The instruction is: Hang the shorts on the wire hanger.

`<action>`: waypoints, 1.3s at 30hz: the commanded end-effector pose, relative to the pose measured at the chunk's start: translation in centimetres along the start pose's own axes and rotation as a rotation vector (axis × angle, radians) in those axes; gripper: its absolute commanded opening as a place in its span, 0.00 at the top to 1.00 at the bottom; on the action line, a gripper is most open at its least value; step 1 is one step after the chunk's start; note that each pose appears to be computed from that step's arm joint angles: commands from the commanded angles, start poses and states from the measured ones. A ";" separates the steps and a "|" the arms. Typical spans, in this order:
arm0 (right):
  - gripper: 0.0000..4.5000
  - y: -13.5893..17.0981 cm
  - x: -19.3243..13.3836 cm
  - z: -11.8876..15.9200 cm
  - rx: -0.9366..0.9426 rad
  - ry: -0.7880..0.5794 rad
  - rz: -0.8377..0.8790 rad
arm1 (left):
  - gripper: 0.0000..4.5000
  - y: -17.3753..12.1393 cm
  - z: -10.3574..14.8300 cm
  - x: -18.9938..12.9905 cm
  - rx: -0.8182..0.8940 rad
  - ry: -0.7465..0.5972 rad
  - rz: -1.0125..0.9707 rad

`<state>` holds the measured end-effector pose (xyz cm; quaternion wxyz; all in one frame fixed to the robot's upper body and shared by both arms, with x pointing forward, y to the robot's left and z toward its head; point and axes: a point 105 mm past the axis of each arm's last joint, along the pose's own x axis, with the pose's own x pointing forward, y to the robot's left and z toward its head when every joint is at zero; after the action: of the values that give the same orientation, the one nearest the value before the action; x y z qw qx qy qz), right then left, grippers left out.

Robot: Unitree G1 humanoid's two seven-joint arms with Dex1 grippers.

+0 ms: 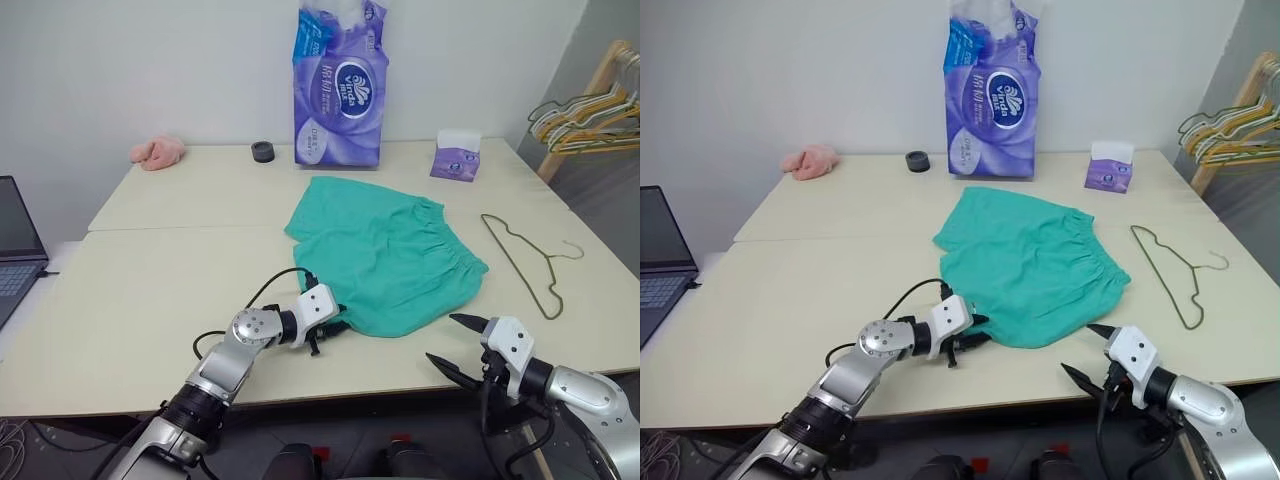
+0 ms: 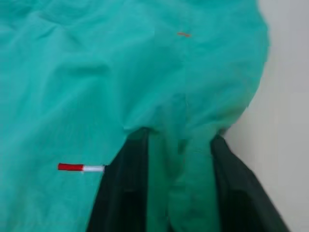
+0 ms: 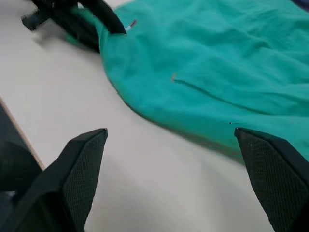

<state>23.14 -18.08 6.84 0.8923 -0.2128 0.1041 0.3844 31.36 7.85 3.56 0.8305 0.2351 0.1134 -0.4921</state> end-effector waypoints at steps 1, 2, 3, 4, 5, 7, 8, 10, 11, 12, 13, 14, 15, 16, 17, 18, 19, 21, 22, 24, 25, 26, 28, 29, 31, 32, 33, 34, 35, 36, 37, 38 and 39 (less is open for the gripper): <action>0.00 -2.9 -0.5 0.2 -0.181 0.025 -0.087 | 0.92 3.3 1.1 -1.2 0.031 -0.027 0.115; 0.00 -3.7 -0.5 -0.1 -0.220 0.052 -0.106 | 0.99 3.9 1.4 -1.5 0.032 -0.037 0.131; 0.00 -4.4 -0.4 -0.4 -0.262 0.072 -0.126 | 0.99 4.5 1.7 -1.7 0.028 -0.048 0.144; 0.00 -5.0 -0.3 -0.5 -0.294 0.087 -0.135 | 0.99 4.9 2.0 -1.9 0.025 -0.056 0.153; 0.00 -5.7 -0.1 -0.6 -0.350 0.109 -0.134 | 0.99 5.5 2.4 -2.2 0.023 -0.068 0.168; 0.00 -6.6 0.3 -0.6 -0.432 0.130 -0.121 | 0.99 6.3 3.1 -2.5 0.024 -0.084 0.185; 0.00 -7.0 0.7 -0.6 -0.481 0.141 -0.109 | 0.99 6.6 3.4 -2.7 0.025 -0.091 0.188; 0.00 -7.9 2.0 -0.3 -0.623 0.168 -0.080 | 0.99 7.1 4.1 -3.0 0.048 -0.102 0.184; 0.00 -8.5 2.7 -0.3 -0.681 0.184 -0.077 | 0.99 7.2 4.4 -3.1 0.051 -0.107 0.182; 0.00 -8.9 3.4 -0.3 -0.747 0.202 -0.064 | 0.99 7.2 4.6 -3.2 0.053 -0.112 0.180; 0.00 -9.3 4.0 -0.3 -0.793 0.213 -0.057 | 0.99 7.2 4.7 -3.2 0.058 -0.115 0.177; 0.00 -9.6 4.4 -0.4 -0.825 0.221 -0.054 | 0.99 7.1 4.8 -3.3 0.063 -0.115 0.172; 0.00 -9.9 4.9 -0.4 -0.848 0.229 -0.050 | 0.99 7.0 4.8 -3.3 0.067 -0.116 0.167; 0.00 -10.0 5.4 -0.4 -0.878 0.232 -0.044 | 0.99 7.0 4.8 -3.4 0.067 -0.118 0.163; 0.00 -10.2 5.9 -0.3 -0.899 0.232 -0.043 | 0.99 6.9 4.8 -3.5 0.068 -0.119 0.161; 0.00 -10.3 6.1 -0.3 -0.913 0.230 -0.041 | 0.99 6.8 4.8 -3.5 0.067 -0.119 0.160; 0.00 -10.4 6.4 -0.2 -0.916 0.229 -0.043 | 0.99 6.8 4.8 -3.6 0.067 -0.119 0.158; 0.00 -10.7 7.3 -0.3 -0.924 0.244 -0.026 | 0.99 6.7 4.6 -3.9 0.076 -0.111 0.159; 0.04 -10.7 7.4 -0.3 -0.917 0.247 -0.014 | 1.00 6.6 4.3 -4.1 0.078 -0.103 0.156; 0.14 -10.6 7.2 -0.1 -0.903 0.240 0.001 | 1.00 6.3 3.9 -4.6 0.080 -0.085 0.138; 0.21 -10.4 7.1 0.0 -0.900 0.231 0.012 | 1.00 6.0 3.6 -4.8 0.080 -0.073 0.117; 0.28 -10.2 6.8 0.2 -0.901 0.223 0.019 | 1.00 5.3 3.3 -5.0 0.079 -0.058 0.075; 0.44 -9.1 6.4 0.8 -0.885 0.190 0.049 | 1.00 3.3 2.3 -6.1 0.059 -0.017 -0.037; 0.53 -8.2 6.1 1.3 -0.868 0.165 0.075 | 1.00 2.1 1.7 -6.9 0.048 0.012 -0.106; 0.68 -6.9 5.6 1.9 -0.839 0.139 0.116 | 1.00 0.5 1.1 -8.0 0.032 0.047 -0.189; 0.76 -6.7 5.5 2.0 -0.836 0.136 0.124 | 1.00 0.3 1.1 -8.2 0.022 0.051 -0.201; 0.84 -6.3 5.5 2.3 -0.837 0.132 0.142 | 1.00 -0.2 1.0 -8.5 0.008 0.059 -0.234; 0.93 -6.1 5.4 2.5 -0.839 0.127 0.155 | 1.00 -0.6 1.0 -8.8 0.000 0.067 -0.261; 0.99 -5.9 5.4 2.8 -0.837 0.119 0.163 | 1.00 -0.9 1.0 -9.0 -0.007 0.073 -0.285; 0.99 -5.7 5.4 3.0 -0.835 0.114 0.168 | 1.00 -1.1 1.0 -9.2 -0.010 0.078 -0.300; 0.99 -5.7 5.4 3.1 -0.831 0.112 0.170 | 1.00 -1.2 1.0 -9.3 -0.015 0.079 -0.310; 0.99 -5.7 5.4 3.6 -0.832 0.099 0.162 | 1.00 -1.1 1.2 -9.3 -0.022 0.074 -0.313; 0.99 -5.7 5.4 3.9 -0.833 0.090 0.155 | 1.00 -1.0 1.5 -9.4 -0.030 0.066 -0.316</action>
<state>30.80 -16.45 8.31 0.6872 -0.5606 0.0169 0.4617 25.86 14.26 7.28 0.7460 0.2184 0.1999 -0.5965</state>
